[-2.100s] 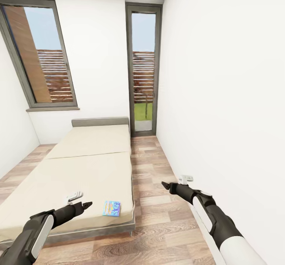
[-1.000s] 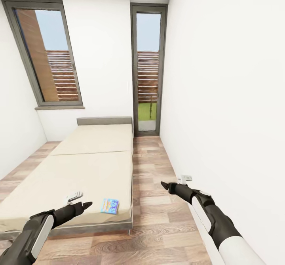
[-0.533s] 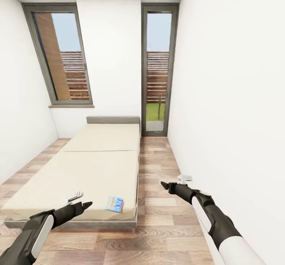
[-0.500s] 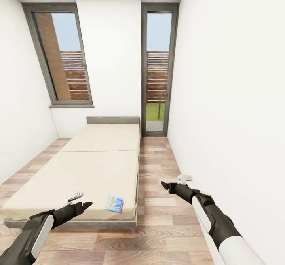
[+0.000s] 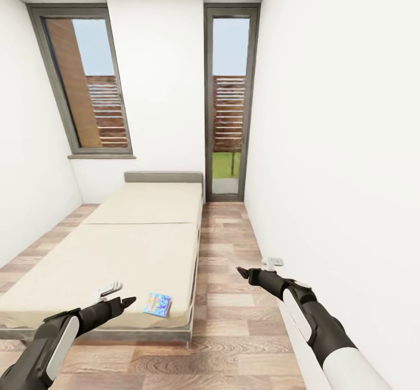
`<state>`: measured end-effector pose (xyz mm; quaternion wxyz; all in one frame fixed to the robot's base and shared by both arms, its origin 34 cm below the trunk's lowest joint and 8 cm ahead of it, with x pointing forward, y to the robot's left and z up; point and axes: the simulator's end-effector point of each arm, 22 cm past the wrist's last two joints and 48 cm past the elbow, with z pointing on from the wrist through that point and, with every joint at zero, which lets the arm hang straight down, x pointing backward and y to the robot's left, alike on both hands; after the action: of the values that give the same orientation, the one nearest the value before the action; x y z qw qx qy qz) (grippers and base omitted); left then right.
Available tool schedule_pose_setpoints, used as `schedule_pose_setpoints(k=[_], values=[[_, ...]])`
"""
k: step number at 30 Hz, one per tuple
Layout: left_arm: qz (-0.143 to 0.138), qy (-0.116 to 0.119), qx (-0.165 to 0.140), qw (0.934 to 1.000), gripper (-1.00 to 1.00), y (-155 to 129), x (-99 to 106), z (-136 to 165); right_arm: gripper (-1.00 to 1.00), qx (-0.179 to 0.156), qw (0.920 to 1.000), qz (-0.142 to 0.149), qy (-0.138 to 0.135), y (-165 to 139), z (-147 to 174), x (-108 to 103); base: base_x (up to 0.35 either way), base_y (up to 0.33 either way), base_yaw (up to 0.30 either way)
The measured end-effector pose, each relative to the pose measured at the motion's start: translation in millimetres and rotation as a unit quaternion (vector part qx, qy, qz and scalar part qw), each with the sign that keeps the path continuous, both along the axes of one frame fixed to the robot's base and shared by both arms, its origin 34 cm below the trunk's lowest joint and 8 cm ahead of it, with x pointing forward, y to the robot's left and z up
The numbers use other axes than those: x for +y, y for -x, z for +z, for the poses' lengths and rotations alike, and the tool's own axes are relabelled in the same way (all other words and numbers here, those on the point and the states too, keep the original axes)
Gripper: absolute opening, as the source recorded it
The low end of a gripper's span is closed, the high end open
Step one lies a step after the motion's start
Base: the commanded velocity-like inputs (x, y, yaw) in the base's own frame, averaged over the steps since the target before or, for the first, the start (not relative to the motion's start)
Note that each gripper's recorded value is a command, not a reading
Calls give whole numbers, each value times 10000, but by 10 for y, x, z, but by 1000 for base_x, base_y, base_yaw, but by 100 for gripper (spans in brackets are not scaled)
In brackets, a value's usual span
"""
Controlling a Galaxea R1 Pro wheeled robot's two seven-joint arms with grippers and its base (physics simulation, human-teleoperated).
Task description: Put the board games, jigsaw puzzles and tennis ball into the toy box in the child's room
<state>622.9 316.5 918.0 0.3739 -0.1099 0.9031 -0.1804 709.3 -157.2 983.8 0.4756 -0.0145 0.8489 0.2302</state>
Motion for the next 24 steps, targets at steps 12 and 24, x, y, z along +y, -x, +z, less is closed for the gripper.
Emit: schedule_pose_setpoints(k=[12, 24], values=[[1, -1, -2, 10000, 100, -2, 0, 0, 100, 1, 10000, -4, 6, -2, -2, -8, 28, -134, 0], [1, 1, -2, 10000, 100, -2, 0, 1, 100, -1, 10000, 0, 0, -1, -1, 1, 3, -30, 0]])
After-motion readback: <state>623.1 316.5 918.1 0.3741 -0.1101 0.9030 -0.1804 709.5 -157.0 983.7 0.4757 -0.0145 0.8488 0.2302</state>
